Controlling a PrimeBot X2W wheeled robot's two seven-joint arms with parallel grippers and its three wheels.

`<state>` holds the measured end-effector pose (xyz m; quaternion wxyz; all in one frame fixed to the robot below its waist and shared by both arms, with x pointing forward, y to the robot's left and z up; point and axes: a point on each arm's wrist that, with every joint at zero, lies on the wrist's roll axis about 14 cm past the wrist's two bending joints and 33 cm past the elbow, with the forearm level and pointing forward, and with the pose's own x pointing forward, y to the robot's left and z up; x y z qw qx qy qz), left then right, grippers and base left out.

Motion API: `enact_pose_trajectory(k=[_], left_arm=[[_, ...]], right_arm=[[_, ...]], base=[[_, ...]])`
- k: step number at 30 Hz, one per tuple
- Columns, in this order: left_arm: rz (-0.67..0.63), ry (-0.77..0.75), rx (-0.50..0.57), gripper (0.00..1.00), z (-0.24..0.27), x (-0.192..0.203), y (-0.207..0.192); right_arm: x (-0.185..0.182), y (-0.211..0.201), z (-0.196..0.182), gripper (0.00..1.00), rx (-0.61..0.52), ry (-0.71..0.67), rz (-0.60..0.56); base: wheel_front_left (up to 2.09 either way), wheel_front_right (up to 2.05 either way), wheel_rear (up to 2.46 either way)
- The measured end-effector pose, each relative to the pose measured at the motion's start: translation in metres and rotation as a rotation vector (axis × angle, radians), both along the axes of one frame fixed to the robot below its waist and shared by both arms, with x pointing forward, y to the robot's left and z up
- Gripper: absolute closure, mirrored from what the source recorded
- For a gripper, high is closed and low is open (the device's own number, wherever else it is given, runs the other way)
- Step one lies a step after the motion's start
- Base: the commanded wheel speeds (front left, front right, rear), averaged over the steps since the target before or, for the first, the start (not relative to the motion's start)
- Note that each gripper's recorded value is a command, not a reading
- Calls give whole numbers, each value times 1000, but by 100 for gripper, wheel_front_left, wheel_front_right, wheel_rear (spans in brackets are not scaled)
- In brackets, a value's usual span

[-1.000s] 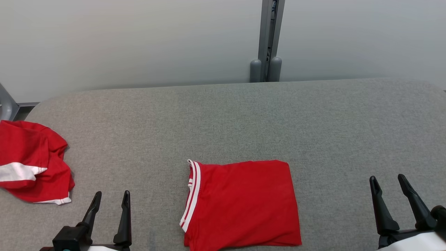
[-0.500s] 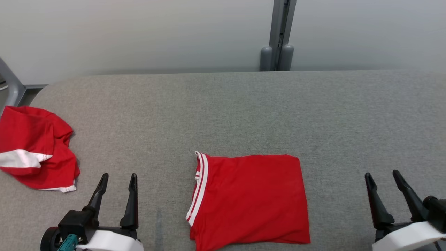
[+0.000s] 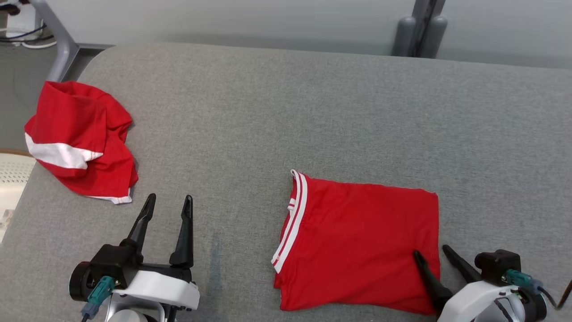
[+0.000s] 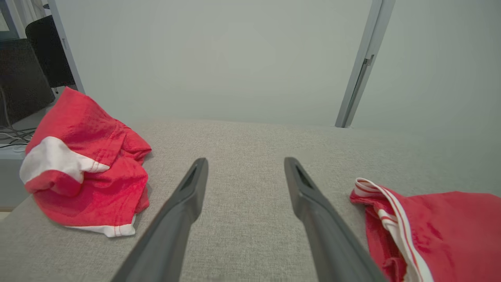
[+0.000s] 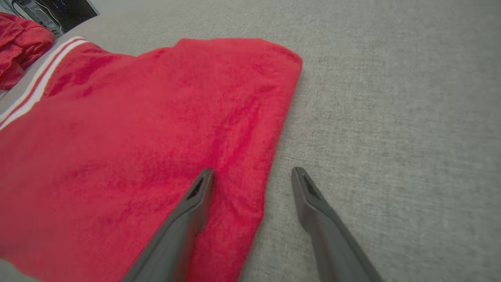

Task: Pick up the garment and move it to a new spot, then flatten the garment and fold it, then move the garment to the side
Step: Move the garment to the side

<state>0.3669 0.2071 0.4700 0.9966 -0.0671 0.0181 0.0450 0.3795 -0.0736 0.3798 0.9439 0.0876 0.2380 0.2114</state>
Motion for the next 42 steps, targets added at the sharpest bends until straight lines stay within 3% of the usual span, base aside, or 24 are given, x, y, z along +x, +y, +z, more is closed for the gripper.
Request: enact_pose_trajectory(k=[3, 4, 5, 6, 13, 19, 33, 42], left_arm=[[20, 9, 2, 0, -3, 0, 6], [24, 5, 4, 0, -2, 1, 8], [26, 1, 5, 0, -1, 2, 9], [29, 0, 5, 0, 0, 2, 10], [12, -30, 13, 0, 8, 11, 4], [-70, -54, 8, 0, 12, 27, -21], [-451, -130, 19, 0, 23, 95, -133], [-548, -128, 13, 0, 4, 126, -163]], right_arm=[[0, 8, -11, 0, 2, 44, 24], [1, 9, -12, 51, 7, 49, 27], [1, 10, -13, 51, 7, 52, 32], [1, 11, -13, 100, 9, 55, 34], [6, 7, -2, 100, 13, 0, 35], [17, -36, 15, 100, -94, -107, 6], [55, -231, 54, 100, -503, -219, -233], [78, -332, 69, 100, -646, -206, -434]], base=[[0, 0, 0], [0, 0, 0], [0, 0, 0], [0, 0, 0], [0, 0, 0], [0, 0, 0], [0, 0, 0], [0, 0, 0]])
